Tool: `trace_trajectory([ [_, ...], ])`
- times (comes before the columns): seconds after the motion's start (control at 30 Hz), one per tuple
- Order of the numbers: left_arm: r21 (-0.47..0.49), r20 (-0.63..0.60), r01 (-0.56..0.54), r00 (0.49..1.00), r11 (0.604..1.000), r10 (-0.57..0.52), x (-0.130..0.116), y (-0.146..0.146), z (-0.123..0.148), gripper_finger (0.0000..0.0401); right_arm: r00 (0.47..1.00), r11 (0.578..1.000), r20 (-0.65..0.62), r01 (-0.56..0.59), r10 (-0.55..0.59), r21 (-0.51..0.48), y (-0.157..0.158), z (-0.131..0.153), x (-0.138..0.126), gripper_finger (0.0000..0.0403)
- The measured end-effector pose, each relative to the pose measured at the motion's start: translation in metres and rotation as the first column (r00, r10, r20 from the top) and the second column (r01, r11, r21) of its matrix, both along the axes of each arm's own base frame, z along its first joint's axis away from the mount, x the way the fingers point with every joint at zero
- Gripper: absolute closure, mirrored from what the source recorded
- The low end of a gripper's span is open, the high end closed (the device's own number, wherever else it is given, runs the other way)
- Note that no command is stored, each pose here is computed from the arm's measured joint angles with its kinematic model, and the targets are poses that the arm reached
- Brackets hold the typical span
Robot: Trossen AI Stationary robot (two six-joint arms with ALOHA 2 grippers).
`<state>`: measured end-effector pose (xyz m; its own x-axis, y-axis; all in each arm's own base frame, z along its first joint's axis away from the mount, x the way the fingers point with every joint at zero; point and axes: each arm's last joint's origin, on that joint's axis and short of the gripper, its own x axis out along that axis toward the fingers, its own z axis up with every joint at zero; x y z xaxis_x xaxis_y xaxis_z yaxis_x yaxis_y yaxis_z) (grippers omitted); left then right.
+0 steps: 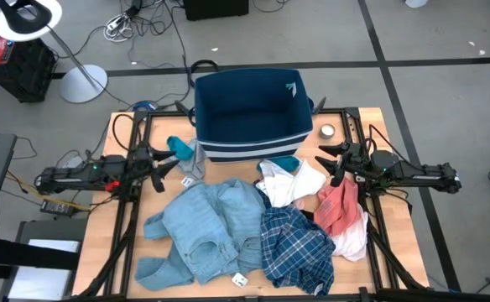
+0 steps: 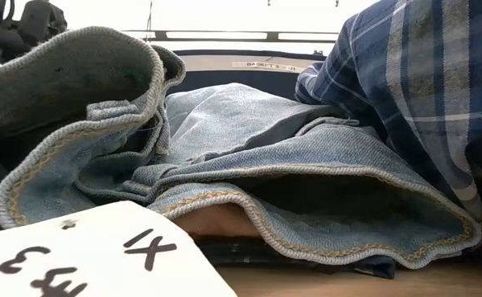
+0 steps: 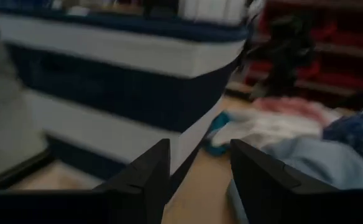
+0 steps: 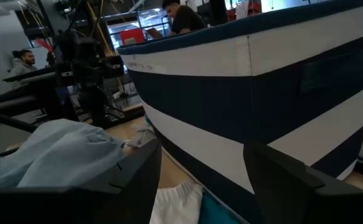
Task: Sort clothes
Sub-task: Put the blue sock into the blue organizer bin
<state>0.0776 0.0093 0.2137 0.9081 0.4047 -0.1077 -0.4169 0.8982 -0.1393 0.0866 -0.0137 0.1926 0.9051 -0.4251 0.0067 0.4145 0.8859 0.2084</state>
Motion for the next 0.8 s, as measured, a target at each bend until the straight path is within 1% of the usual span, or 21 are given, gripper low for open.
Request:
trace_trajectory([
  [0.07, -0.043, -0.059, -0.053, 0.997, 0.998, 0.051, -0.004, 0.001, 0.008, 0.0229, 1.000, 1.000, 0.000, 0.000, 0.000, 0.000, 0.000, 0.000, 0.000, 0.0172],
  [0.17, -0.080, -0.134, -0.100, 0.987, 0.992, 0.088, -0.003, 0.002, 0.018, 0.0229, 1.000, 1.000, 0.000, 0.000, 0.000, 0.000, 0.000, 0.000, 0.000, 0.0172],
  [0.3, -0.080, -0.226, -0.139, 0.967, 0.987, 0.118, 0.009, 0.004, 0.028, 0.0229, 1.000, 1.000, 0.000, 0.000, 0.000, 0.000, 0.000, 0.000, 0.000, 0.0172],
  [0.4, -0.076, -0.332, -0.163, 0.934, 0.984, 0.129, 0.022, 0.007, 0.030, 0.0229, 1.000, 1.000, -0.001, 0.000, 0.000, 0.000, 0.000, 0.000, 0.000, 0.0172],
  [0.53, -0.053, -0.477, -0.223, 0.862, 0.973, 0.171, 0.036, 0.015, 0.030, 0.0229, 1.000, 1.000, 0.000, 0.000, 0.000, 0.000, 0.000, 0.000, 0.000, 0.0172],
  [0.6, -0.055, -0.518, -0.233, 0.838, 0.971, 0.172, 0.042, 0.020, 0.028, 0.0229, 1.000, 1.000, 0.000, 0.000, 0.000, 0.000, 0.000, 0.000, 0.000, 0.0172],
  [0.7, -0.098, -0.542, -0.206, 0.831, 0.974, 0.121, 0.048, 0.030, 0.026, 0.0229, 1.000, 1.000, 0.000, 0.000, 0.000, 0.000, 0.000, 0.000, 0.000, 0.0172],
  [0.8, -0.140, -0.565, -0.203, 0.820, 0.969, 0.091, 0.051, 0.042, 0.022, 0.0229, 1.000, 1.000, 0.000, 0.000, 0.000, 0.000, 0.000, 0.000, 0.000, 0.0172],
])
